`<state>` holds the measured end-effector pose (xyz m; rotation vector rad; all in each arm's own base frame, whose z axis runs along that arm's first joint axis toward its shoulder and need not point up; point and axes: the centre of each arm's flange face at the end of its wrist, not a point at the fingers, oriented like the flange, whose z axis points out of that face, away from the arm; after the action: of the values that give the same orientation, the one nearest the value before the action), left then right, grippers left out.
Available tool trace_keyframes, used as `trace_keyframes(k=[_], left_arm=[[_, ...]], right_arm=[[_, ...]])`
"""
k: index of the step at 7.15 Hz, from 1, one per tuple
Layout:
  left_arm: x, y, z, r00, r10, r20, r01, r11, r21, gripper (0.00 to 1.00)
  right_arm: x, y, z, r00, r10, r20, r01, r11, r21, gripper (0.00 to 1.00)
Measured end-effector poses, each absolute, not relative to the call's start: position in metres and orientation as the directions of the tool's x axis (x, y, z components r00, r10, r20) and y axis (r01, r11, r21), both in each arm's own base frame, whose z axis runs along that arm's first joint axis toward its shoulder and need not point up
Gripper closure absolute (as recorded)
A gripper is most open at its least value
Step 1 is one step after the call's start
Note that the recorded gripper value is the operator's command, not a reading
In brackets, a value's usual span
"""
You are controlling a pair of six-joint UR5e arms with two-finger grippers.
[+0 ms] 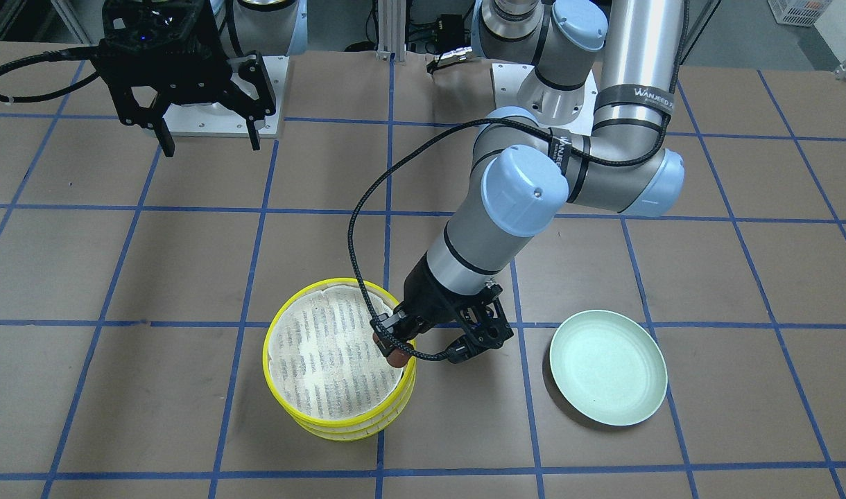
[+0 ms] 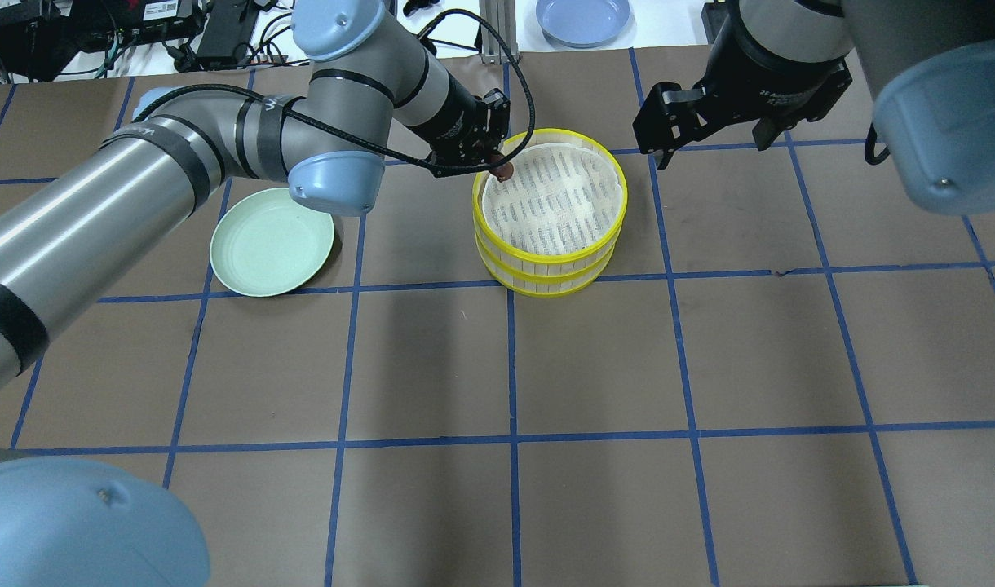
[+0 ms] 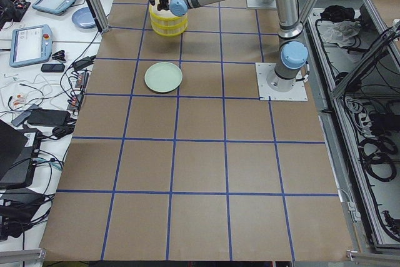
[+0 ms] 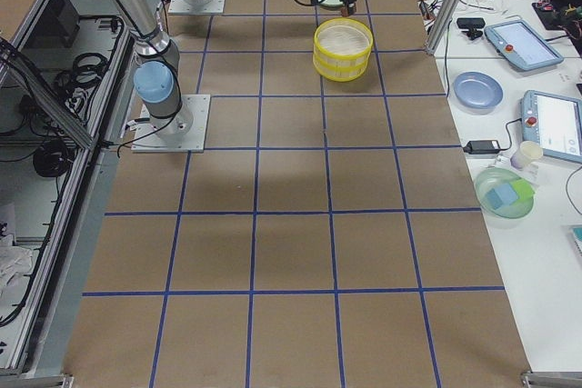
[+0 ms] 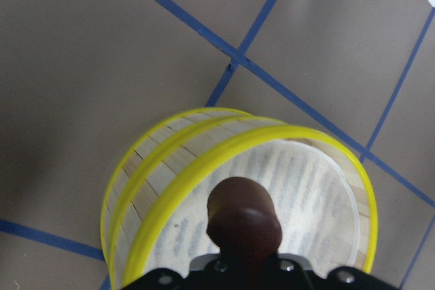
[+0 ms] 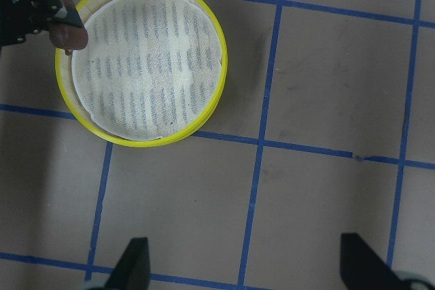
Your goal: Stack buns with steamer
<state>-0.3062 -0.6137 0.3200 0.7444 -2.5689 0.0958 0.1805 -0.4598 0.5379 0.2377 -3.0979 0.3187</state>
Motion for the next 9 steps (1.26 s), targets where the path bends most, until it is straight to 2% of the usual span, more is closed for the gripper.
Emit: trace_keyframes(k=[1, 6, 9], left_arm=[[-0.314, -0.612, 0.313, -0.748, -0.49, 0.448, -0.515, 0.854, 0.073, 0.0], [-0.321, -0.608, 0.322, -0.748, -0.463, 0.476, -0.482, 0.872, 0.092, 0.0], [-0.258, -0.618, 0.365, -0.858, -0.29, 0.424, -0.324, 0.946, -0.01, 0.0]], right_arm=[[0.178, -0.46, 0.539, -0.988, -0.145, 0.048, -0.152, 0.967, -0.205, 0.0], [0.174, -0.458, 0.537, -0.988, -0.13, 0.089, -0.145, 0.971, -0.192, 0.0], [0.175, -0.458, 0.535, -0.988, -0.129, 0.082, -0.142, 0.972, -0.189, 0.0]])
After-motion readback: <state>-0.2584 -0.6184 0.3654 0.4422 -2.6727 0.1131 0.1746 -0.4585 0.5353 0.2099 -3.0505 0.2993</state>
